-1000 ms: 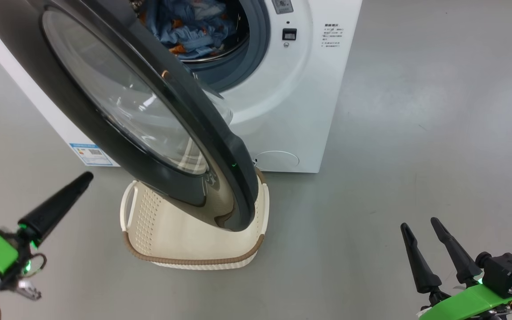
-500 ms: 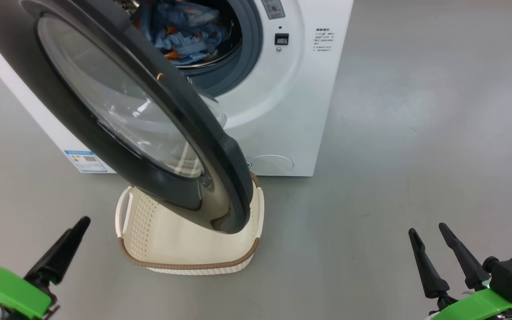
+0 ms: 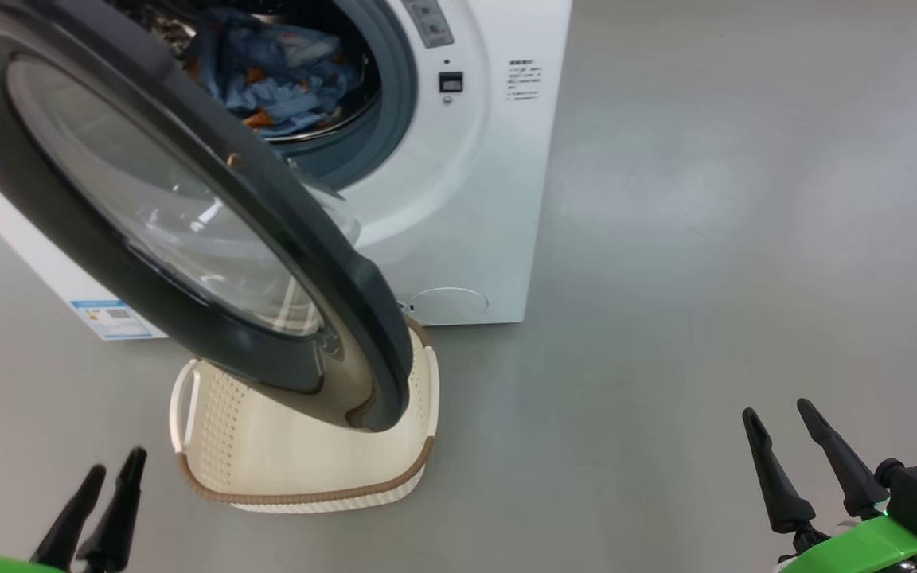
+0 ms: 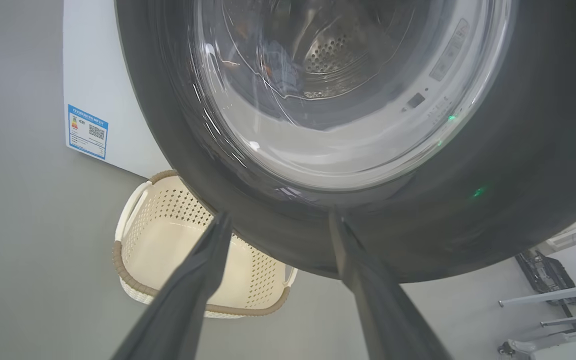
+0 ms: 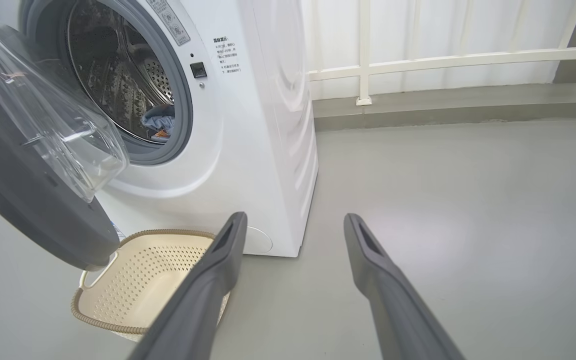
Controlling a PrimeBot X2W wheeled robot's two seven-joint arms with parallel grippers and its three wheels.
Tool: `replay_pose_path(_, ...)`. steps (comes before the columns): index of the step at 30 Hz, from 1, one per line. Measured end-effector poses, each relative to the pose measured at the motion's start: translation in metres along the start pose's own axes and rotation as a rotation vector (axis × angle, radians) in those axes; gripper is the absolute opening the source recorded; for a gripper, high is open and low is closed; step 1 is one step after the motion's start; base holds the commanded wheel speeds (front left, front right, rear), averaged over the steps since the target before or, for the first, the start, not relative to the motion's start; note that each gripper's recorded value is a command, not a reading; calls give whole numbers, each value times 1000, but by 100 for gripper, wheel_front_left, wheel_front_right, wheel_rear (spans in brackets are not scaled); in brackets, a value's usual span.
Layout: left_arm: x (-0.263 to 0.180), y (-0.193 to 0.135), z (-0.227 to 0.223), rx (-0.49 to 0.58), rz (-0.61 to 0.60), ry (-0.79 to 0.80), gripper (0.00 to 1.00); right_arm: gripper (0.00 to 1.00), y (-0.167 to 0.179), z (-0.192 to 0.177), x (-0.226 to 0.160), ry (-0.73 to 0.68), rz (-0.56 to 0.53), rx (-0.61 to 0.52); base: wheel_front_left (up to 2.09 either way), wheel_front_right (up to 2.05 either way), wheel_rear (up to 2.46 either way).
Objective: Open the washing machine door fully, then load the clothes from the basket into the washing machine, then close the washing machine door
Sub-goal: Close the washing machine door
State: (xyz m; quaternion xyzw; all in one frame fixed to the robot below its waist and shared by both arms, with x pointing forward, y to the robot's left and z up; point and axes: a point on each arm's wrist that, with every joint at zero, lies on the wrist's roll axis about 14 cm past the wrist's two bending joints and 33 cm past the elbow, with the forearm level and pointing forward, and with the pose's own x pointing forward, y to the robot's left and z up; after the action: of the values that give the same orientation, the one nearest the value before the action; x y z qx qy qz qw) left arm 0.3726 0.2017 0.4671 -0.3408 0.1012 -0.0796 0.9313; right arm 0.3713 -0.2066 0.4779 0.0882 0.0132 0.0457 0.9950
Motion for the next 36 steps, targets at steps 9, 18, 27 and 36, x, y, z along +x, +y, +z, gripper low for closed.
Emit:
replay_pose_path(9,8,2,-12,169,5,-10,100,100,-14,6,-10,-16,-45,-5,0,0,0)
replay_pose_path(18,11,-4,-3,288,5,-72,100,100,-22,5,-21,-13,-74,-5,0,0,0)
replay_pose_path(27,9,-10,-2,393,17,-116,100,100,-25,7,-24,-18,-88,-4,0,0,0)
replay_pose_path(36,8,-9,2,435,51,-150,100,100,-26,2,-25,-7,-99,6,0,0,0)
